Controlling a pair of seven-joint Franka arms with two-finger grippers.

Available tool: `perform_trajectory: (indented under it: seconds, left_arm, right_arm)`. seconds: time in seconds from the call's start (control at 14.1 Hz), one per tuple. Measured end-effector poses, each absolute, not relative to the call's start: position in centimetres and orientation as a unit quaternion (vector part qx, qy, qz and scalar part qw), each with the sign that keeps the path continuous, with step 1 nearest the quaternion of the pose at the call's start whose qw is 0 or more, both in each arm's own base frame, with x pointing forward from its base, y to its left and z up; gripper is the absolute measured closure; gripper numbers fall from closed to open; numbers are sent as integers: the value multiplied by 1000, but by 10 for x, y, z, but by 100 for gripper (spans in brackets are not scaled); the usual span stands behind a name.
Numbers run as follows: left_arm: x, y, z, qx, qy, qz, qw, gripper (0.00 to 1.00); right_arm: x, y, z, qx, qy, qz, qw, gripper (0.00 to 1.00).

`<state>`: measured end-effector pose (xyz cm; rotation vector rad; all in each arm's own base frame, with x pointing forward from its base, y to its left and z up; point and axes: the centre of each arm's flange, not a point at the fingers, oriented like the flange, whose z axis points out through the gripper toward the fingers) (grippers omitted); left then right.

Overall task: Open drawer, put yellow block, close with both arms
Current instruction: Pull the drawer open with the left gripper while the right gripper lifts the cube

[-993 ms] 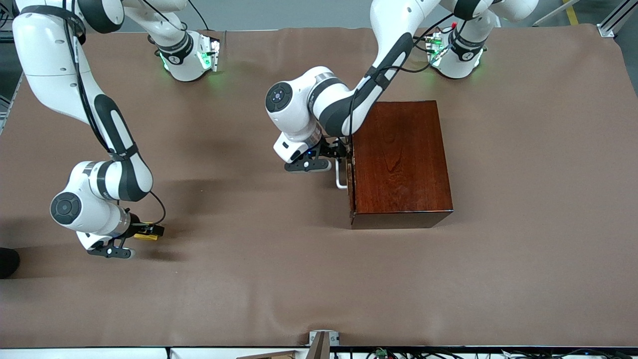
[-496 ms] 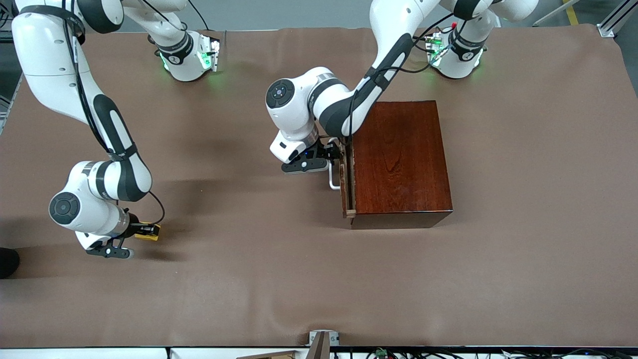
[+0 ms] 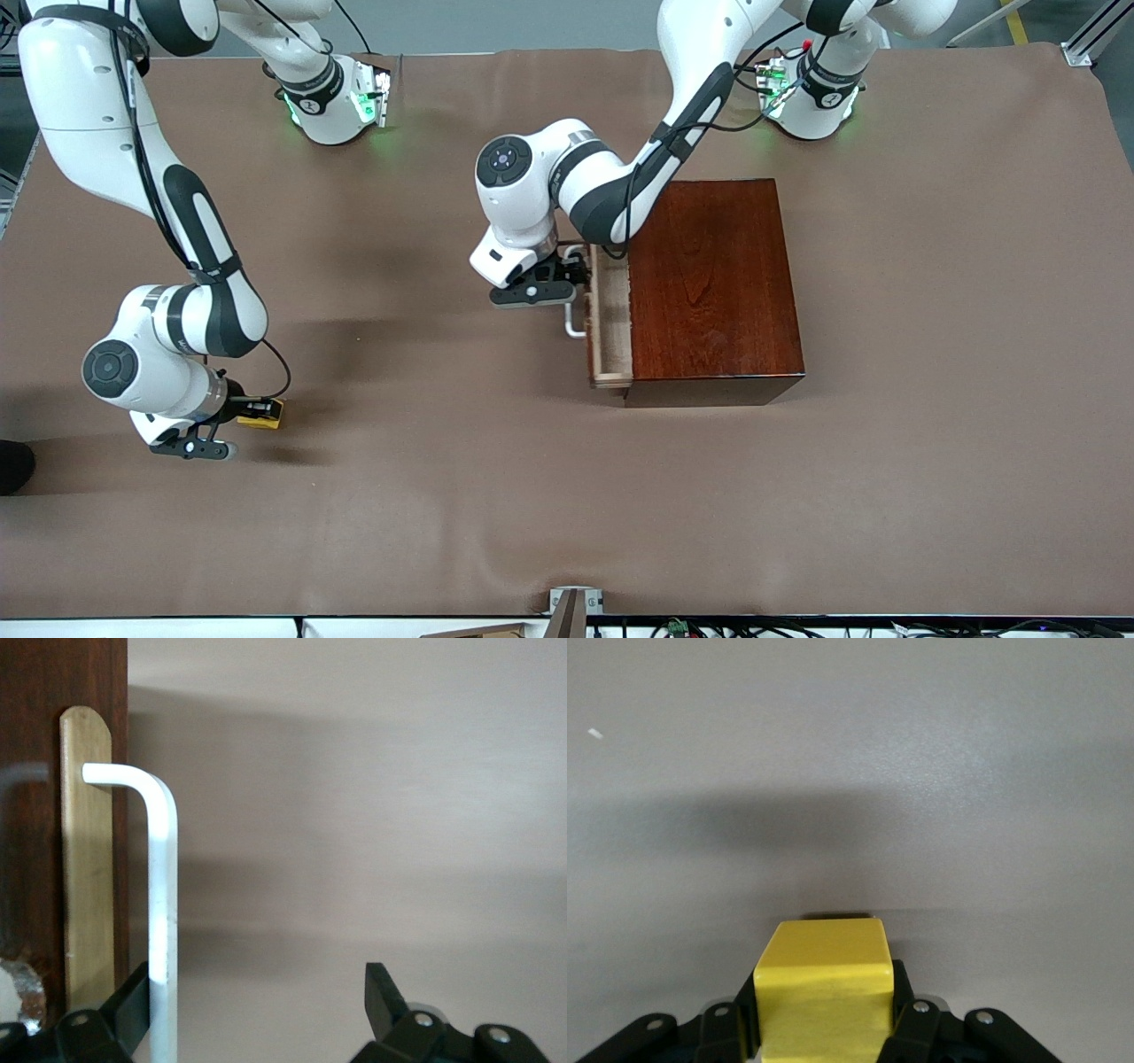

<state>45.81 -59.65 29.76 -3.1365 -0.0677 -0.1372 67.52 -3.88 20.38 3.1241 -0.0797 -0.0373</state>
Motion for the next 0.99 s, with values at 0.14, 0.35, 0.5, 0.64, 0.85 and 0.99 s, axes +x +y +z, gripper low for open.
perform_trajectory:
  seconds: [0.14,0.35,0.5,0.64,0.85,0.99]
  left_arm:
    - [451,-607,299,-999,-14,-48,-16,0]
    - [449,-612,302,-998,-11,-52,-31,0]
    - [447,-616,304,-997,-9,-56,-43,0]
    - [447,-620,307,-996,-14,-57,-62,0]
    - [446,-627,312,-994,-17,-61,-93,0]
    - [446,-629,316,-993,-20,-62,-101,0]
  right_arm:
    - [675,-36,215,1000,22,-18,6,44]
    - [671,-29,241,995,94,-35,0,44]
    - [670,-27,261,989,142,-37,-2,44]
    - [669,-26,275,981,190,-34,-4,44]
    - [665,-25,281,970,237,-48,-9,44]
    - [664,-22,285,960,277,-52,-14,44]
